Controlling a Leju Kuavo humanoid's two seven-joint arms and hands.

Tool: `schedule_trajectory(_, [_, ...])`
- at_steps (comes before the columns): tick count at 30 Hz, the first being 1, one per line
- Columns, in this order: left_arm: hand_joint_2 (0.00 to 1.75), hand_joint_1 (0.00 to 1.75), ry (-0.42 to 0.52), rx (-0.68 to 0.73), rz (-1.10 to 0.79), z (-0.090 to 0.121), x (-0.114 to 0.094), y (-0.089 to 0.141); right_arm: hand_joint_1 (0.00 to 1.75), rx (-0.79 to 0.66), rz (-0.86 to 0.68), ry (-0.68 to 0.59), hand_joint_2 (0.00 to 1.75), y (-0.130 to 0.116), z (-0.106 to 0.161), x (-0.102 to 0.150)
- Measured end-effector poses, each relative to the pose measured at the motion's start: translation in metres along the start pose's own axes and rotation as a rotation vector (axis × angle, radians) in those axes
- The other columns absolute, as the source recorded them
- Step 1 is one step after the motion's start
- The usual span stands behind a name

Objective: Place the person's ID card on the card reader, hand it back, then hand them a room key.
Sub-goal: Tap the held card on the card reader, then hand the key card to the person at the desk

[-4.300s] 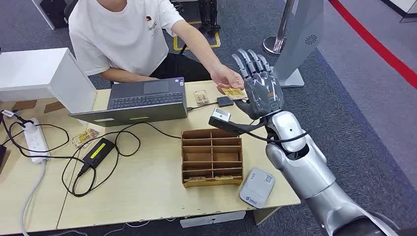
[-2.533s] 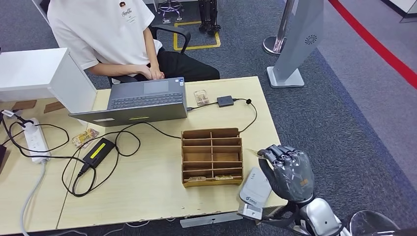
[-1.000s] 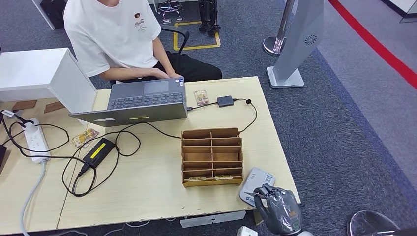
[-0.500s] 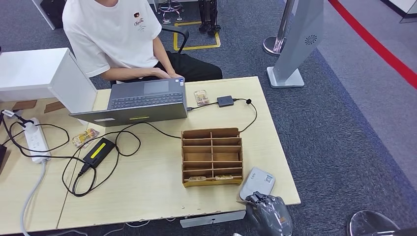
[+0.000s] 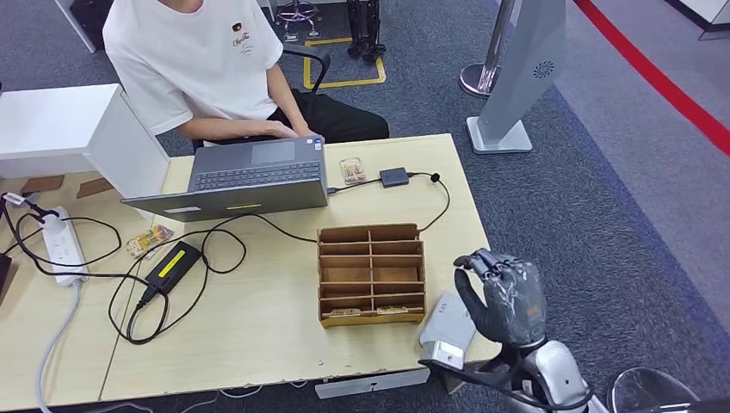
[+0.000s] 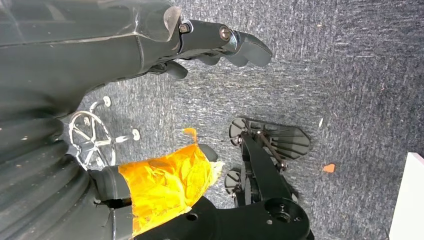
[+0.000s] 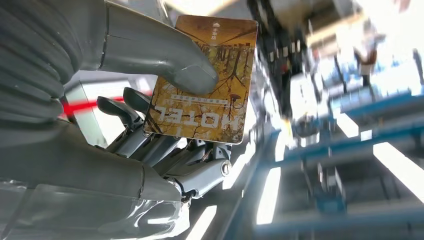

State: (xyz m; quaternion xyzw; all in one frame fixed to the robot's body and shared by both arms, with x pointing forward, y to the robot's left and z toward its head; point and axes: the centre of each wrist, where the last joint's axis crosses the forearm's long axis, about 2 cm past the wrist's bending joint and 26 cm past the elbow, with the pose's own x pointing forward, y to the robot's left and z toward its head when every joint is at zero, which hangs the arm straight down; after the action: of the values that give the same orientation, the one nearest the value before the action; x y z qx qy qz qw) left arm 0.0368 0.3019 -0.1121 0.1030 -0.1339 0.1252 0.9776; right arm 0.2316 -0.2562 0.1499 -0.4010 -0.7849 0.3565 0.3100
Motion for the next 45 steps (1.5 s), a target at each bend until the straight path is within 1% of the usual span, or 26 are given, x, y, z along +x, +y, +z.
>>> schedule_trajectory(3, [1.75,0.00,-0.005,-0.004,-0.013,0.000,0.000,0.000,1.75,-0.059,0.021,-0.009,1.75,-0.016,-0.031,-0.010])
schedule_trajectory(6, [1.75,0.00,-0.011,-0.009,-0.036,0.000,0.001,0.000,1.75,-0.088,0.038,-0.009,1.75,-0.028,-0.060,-0.017])
schedule_trajectory(11, [1.75,0.00,-0.024,-0.018,-0.084,0.000,0.003,-0.001,1.75,-0.110,0.101,0.002,1.75,-0.035,-0.108,-0.025])
schedule_trajectory(16, [1.75,0.00,-0.043,-0.024,-0.139,-0.001,0.007,-0.002,1.75,-0.092,0.195,-0.001,1.75,-0.028,-0.154,-0.020])
schedule_trajectory(23, [1.75,0.00,-0.070,-0.035,-0.222,-0.001,0.009,-0.002,1.75,-0.057,0.298,-0.035,1.75,-0.010,-0.210,0.004])
schedule_trajectory(27, [1.75,0.00,-0.082,-0.039,-0.243,-0.001,0.010,-0.003,1.75,-0.032,0.310,-0.058,1.75,0.000,-0.228,0.020])
schedule_trajectory(31, [1.75,0.00,-0.094,-0.044,-0.251,-0.001,0.010,-0.003,1.75,-0.013,0.288,-0.075,1.75,0.008,-0.233,0.034])
schedule_trajectory(35, [1.75,0.00,-0.096,-0.052,-0.249,-0.001,0.010,-0.003,0.00,0.001,0.264,-0.090,1.75,0.014,-0.233,0.042])
schedule_trajectory(41, [1.75,0.00,-0.098,-0.057,-0.258,-0.001,0.010,-0.003,0.00,0.015,0.245,-0.103,1.75,0.019,-0.228,0.047])
schedule_trajectory(45, [1.75,0.00,-0.097,-0.045,-0.251,-0.001,0.009,-0.003,0.00,0.020,0.225,-0.108,1.75,0.024,-0.220,0.048])
